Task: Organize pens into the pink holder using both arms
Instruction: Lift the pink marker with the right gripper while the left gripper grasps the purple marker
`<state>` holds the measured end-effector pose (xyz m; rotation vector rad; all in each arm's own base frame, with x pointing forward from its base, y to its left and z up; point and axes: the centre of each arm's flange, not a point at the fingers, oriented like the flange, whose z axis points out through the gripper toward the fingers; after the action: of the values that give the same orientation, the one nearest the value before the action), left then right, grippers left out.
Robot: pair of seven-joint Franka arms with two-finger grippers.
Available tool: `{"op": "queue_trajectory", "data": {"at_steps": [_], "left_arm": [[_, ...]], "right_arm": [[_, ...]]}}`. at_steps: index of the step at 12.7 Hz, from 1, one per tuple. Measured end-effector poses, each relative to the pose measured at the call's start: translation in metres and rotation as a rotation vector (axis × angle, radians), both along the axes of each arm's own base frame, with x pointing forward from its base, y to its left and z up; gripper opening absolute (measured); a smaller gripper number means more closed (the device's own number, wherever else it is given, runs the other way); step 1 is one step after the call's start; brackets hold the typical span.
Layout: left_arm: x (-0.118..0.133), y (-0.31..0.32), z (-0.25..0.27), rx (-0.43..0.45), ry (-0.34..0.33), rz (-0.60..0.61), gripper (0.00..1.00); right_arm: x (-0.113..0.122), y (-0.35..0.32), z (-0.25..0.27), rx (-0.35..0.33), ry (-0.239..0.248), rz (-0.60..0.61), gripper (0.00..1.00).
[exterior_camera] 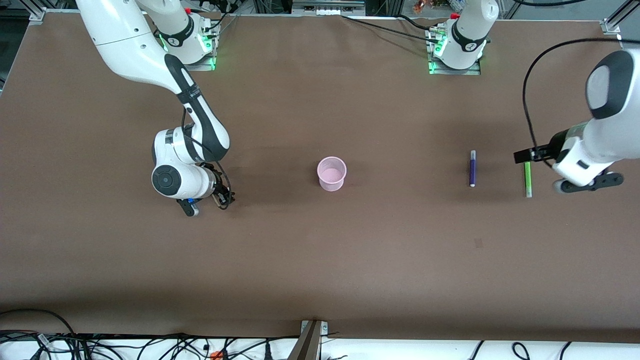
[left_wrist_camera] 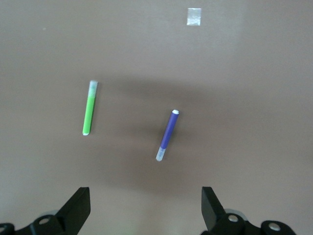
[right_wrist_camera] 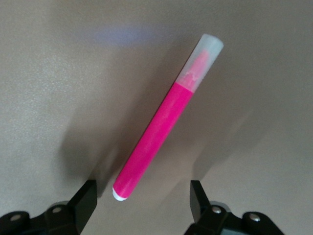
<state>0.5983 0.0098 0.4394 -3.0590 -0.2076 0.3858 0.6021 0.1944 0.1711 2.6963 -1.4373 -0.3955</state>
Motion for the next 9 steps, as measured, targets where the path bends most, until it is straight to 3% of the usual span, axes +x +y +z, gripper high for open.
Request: {"op": "queue_trajectory", "data": {"at_steps": [2,3,7,9], "left_arm": [[0.005,-0.003,-0.027,-0.027,-0.003,-0.108,1.00],[0.006,-0.002,-0.043,-0.040,-0.004,-0.155,1.00],[-0.010,-0.011,-0.124,-0.061,-0.073,-0.259,1.00],[-0.025,-0.018,-0.159,-0.065,-0.114,-0.279,1.00]], "right_arm": [[0.002,-0.002,0.000,0.003,-0.010,-0.004,0.70],[0.002,-0.001,0.000,0.005,-0.013,-0.004,0.70],[0.003,-0.001,0.001,0.014,-0.028,0.019,0.21],[0.003,-0.001,0.001,0.017,-0.028,0.033,0.21]]}}
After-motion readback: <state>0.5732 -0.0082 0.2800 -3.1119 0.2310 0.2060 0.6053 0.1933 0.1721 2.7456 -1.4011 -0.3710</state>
